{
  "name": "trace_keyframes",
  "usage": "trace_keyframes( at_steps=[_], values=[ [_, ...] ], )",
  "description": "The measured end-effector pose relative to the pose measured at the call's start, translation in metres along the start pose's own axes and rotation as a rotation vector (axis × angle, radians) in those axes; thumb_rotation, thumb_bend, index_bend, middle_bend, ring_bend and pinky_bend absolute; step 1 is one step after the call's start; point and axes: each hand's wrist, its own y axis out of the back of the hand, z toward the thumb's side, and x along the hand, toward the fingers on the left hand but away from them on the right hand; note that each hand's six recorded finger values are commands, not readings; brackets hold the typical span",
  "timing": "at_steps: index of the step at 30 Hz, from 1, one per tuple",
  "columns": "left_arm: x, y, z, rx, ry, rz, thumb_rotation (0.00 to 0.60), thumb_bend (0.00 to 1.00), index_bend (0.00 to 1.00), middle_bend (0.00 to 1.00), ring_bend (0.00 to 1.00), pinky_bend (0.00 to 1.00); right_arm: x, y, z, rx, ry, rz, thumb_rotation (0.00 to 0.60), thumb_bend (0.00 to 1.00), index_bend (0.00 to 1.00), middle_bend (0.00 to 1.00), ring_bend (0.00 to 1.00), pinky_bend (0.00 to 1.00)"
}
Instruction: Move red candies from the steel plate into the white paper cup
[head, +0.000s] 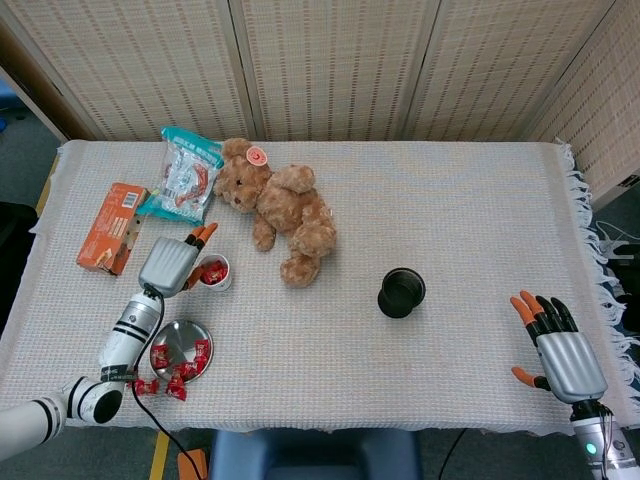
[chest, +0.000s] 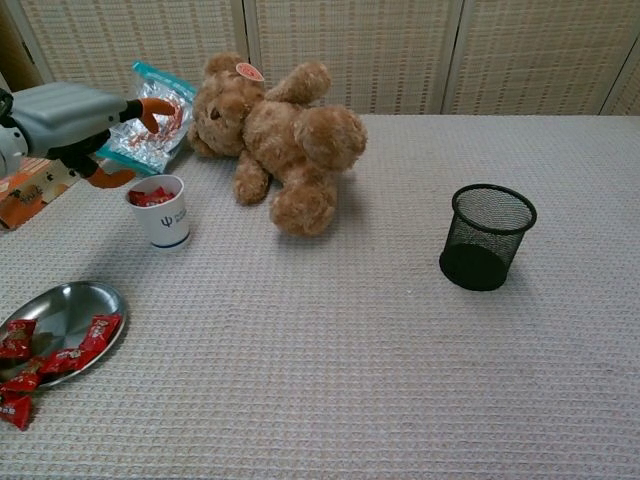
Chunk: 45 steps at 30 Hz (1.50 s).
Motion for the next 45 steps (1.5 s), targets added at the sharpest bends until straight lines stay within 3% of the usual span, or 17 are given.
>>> trace_keyframes(
  at_steps=[5, 10, 17, 21, 25, 31, 35, 37, 45],
  values=[
    [-0.046, 0.004, -0.002, -0.05, -0.028, 0.043, 0.6, 0.4, 0.01, 0.19, 0.79, 1.0, 0.002, 0.001, 0.004, 0.0, 0.02, -0.006, 0.6, 0.02, 0.0, 0.0, 0.0, 0.0],
    [-0.101, -0.01, -0.018, -0.085, 0.006, 0.04, 0.6, 0.41, 0.02, 0.2, 0.79, 1.0, 0.005, 0.0, 0.012, 0.0, 0.056, -0.009, 0.6, 0.01, 0.0, 0.0, 0.0, 0.0],
    [-0.177, -0.044, -0.041, -0.177, 0.115, -0.047, 0.6, 0.4, 0.03, 0.2, 0.79, 1.0, 0.011, -0.002, 0.022, -0.012, 0.103, 0.001, 0.6, 0.01, 0.0, 0.0, 0.0, 0.0],
    [-0.205, -0.065, -0.05, -0.22, 0.166, -0.107, 0.6, 0.4, 0.08, 0.22, 0.79, 1.0, 0.011, -0.004, 0.023, -0.011, 0.106, 0.012, 0.6, 0.01, 0.0, 0.0, 0.0, 0.0],
    [-0.215, -0.078, -0.055, -0.195, 0.194, -0.133, 0.6, 0.4, 0.12, 0.32, 0.8, 1.0, 0.011, -0.004, 0.024, -0.011, 0.106, 0.01, 0.6, 0.01, 0.0, 0.0, 0.0, 0.0],
    [-0.22, -0.093, -0.062, -0.114, 0.244, -0.145, 0.6, 0.4, 0.13, 0.68, 0.83, 1.0, 0.011, -0.003, 0.023, -0.01, 0.103, 0.007, 0.6, 0.01, 0.0, 0.0, 0.0, 0.0],
    [-0.221, -0.099, -0.067, -0.083, 0.264, -0.168, 0.6, 0.4, 0.17, 0.83, 0.88, 1.0, 0.011, -0.003, 0.023, -0.011, 0.103, 0.008, 0.6, 0.01, 0.0, 0.0, 0.0, 0.0],
    [-0.221, -0.102, -0.069, -0.074, 0.274, -0.186, 0.6, 0.4, 0.2, 0.87, 0.9, 1.0, 0.011, -0.003, 0.022, -0.01, 0.101, 0.007, 0.6, 0.01, 0.0, 0.0, 0.0, 0.0],
    [-0.223, -0.12, -0.085, -0.061, 0.323, -0.26, 0.6, 0.4, 0.28, 0.87, 0.9, 1.0, 0.009, -0.006, 0.022, -0.007, 0.096, 0.018, 0.6, 0.01, 0.0, 0.0, 0.0, 0.0]
  ],
)
